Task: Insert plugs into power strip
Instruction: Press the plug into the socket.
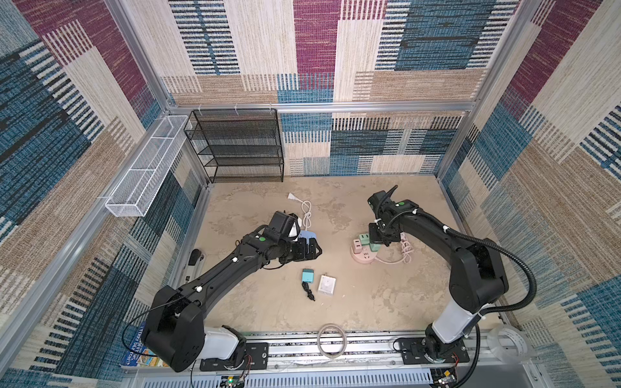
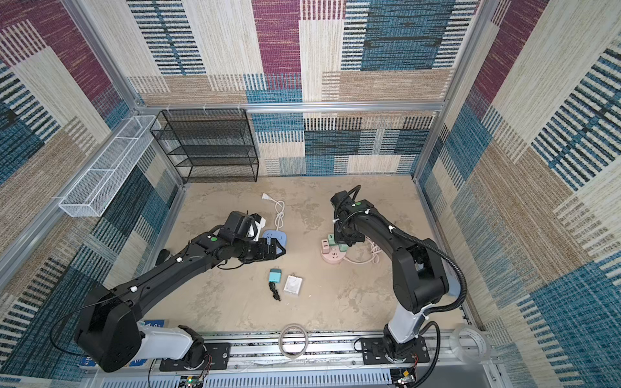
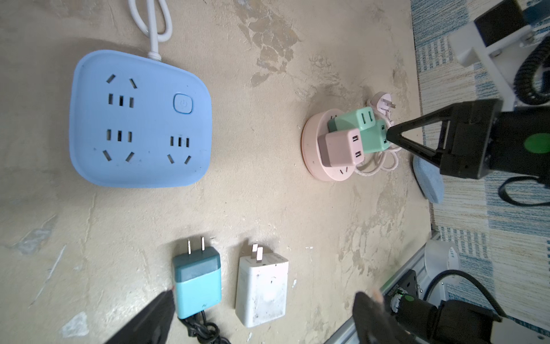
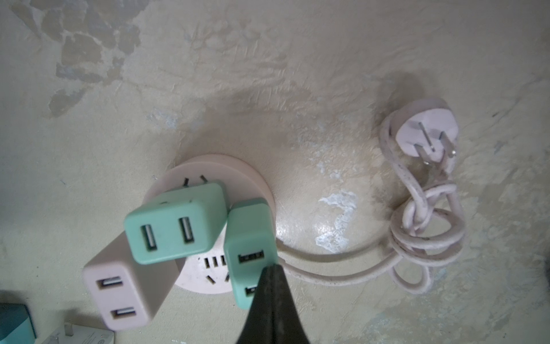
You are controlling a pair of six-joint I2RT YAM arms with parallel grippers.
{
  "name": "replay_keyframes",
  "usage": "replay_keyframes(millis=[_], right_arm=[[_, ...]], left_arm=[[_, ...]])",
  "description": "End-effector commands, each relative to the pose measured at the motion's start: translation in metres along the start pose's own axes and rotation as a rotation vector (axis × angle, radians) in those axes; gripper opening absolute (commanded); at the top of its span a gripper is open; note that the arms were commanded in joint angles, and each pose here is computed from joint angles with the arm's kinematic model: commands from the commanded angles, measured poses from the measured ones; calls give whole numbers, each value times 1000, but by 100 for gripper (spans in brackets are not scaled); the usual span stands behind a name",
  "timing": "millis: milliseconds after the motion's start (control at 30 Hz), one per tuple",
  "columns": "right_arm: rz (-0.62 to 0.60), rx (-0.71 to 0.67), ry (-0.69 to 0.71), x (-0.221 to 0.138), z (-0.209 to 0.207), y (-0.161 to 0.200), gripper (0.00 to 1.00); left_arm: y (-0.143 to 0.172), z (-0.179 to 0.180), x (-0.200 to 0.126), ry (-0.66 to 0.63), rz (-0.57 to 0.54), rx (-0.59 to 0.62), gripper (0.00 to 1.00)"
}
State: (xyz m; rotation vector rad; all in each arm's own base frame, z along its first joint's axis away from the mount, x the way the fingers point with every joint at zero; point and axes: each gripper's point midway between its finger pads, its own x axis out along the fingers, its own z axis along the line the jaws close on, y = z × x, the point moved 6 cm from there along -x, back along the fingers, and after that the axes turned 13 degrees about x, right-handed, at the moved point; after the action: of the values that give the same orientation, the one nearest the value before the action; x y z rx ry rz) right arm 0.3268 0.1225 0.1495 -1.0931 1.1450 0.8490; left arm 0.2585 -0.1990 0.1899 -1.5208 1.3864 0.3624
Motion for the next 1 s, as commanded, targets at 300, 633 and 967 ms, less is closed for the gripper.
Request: replay_keyframes(millis=[300,633,967], right_arm=[[99,-48,-11,37,20,25,4],[66,-37,-15,24,22,19,4],[-3,-39,-116,-34,36,-1,5]], left_arm=[[-3,-1,12,37,7,16,98],[-2,-1,10,31,11,17,98],[-2,-2,2,26,-15,13,98]])
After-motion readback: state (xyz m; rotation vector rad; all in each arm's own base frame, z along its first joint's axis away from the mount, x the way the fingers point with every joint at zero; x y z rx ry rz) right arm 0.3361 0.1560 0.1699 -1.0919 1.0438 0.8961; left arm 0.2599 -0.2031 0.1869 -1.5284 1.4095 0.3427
